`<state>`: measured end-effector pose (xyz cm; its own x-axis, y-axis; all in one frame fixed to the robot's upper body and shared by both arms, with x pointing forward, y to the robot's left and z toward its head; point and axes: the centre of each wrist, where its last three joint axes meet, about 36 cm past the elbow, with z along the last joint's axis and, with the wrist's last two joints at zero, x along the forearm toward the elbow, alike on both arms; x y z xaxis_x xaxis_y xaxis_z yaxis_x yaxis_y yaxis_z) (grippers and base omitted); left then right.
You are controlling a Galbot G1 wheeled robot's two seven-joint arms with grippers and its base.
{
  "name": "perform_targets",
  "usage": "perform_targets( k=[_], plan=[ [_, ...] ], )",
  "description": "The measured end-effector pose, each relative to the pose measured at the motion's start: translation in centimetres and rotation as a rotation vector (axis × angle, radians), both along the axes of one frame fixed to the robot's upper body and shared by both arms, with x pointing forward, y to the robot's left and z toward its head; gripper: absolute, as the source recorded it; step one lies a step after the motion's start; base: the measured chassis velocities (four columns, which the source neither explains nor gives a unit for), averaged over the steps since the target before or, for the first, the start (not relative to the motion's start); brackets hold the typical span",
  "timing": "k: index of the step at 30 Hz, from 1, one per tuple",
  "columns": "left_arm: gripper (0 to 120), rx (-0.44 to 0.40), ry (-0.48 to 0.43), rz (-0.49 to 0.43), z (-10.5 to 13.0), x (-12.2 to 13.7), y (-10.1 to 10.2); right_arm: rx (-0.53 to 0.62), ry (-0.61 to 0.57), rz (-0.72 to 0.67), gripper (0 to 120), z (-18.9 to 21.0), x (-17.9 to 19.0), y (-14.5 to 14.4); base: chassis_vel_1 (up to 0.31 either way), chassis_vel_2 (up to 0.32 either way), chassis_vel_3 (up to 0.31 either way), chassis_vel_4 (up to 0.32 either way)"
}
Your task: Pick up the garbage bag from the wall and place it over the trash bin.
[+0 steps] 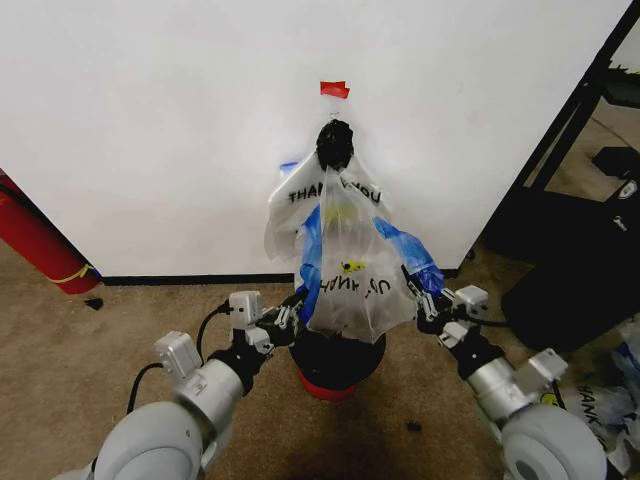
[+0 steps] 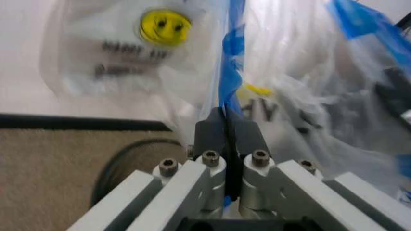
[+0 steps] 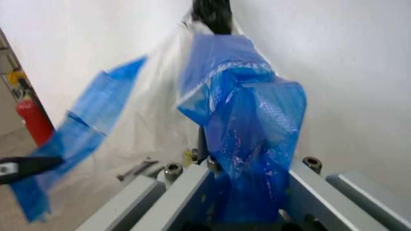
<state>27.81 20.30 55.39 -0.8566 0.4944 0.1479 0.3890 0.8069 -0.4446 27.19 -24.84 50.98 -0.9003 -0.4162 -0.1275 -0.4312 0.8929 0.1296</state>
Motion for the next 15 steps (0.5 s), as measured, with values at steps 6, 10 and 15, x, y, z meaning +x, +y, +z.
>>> perform_targets(
  k=[6,10,15],
  plan=[
    [0,0.022,-0.008,0.037,0.4,0.4,1.2,0.014,-0.008,0.011,0,1.8,-1.8,0.2,0.0,0.0,0.0,0.0],
    [0,0.045,-0.006,0.047,0.1,0.1,1.5,0.008,0.028,0.002,0,1.2,-3.4,0.3,0.0,0.0,0.0,0.0],
    [0,0.068,-0.049,0.058,0.2,0.2,1.9,0.007,0.043,0.001,0,1.0,-3.8,0.3,0.0,0.0,0.0,0.0]
  ],
)
